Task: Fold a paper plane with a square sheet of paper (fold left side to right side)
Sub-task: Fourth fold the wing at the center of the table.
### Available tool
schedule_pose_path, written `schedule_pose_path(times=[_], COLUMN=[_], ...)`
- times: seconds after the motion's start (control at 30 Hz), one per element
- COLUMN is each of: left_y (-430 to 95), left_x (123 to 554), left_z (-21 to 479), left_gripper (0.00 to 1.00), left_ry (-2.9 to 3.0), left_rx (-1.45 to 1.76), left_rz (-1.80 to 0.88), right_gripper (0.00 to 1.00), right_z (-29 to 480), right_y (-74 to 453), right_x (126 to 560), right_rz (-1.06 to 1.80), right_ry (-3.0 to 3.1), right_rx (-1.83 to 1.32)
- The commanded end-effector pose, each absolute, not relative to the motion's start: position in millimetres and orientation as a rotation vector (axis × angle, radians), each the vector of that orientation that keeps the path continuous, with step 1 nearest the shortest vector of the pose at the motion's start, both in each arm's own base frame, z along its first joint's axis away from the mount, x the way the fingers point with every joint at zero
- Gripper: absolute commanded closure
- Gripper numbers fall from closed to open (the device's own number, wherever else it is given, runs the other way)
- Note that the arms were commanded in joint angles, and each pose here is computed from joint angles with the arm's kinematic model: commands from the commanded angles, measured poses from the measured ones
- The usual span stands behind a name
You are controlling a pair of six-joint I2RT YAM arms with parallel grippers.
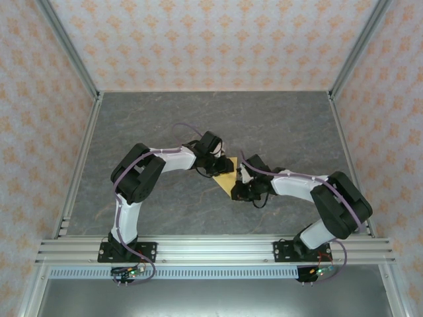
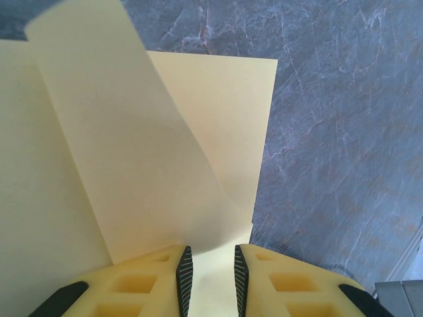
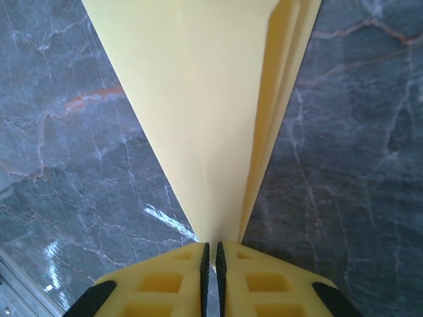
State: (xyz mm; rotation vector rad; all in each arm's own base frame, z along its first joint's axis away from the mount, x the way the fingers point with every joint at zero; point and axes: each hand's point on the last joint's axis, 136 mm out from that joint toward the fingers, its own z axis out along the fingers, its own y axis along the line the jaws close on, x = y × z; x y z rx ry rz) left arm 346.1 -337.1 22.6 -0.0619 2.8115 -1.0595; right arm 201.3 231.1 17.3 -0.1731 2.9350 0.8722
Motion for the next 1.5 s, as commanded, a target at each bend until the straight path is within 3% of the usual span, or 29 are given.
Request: schedule_pose_path(times=[0.0, 0.2, 0.4, 0.6, 0.77, 1.2, 1.47], left_y=[-316, -316, -318, -318, -319, -319, -319], left_x=[339, 338, 338, 339, 339, 340, 351], left_z=[-1, 2, 2, 4, 5, 11, 45], left_gripper=[0.73, 0.73, 0.73, 0.73, 0.73, 0.73, 0.69], left_ry=[2.892, 2.89, 2.885, 2.881, 2.88, 2.87, 2.787], left_rx=[-0.106, -0.106, -0.111, -0.111, -0.112, -0.101, -0.042], left_rz=[-0.895, -0.899, -0.913, -0.918, -0.921, -0.923, -0.93], right_gripper=[0.84, 0.84, 0.87, 0.96, 0.98, 0.98, 0.98], right_z=[-1, 36, 78, 69, 63, 18, -7], right_y=[206, 221, 220, 234, 247, 235, 212], right_x=[151, 172, 219, 249, 253, 241, 228], right_rz=[0.775, 0.936, 1.154, 1.233, 1.255, 1.02, 0.786], right_ry=[3.151, 2.977, 2.695, 2.609, 2.629, 2.795, 2.937], right_rx=[-0.179, -0.148, 0.068, 0.187, 0.153, 0.143, 0.174])
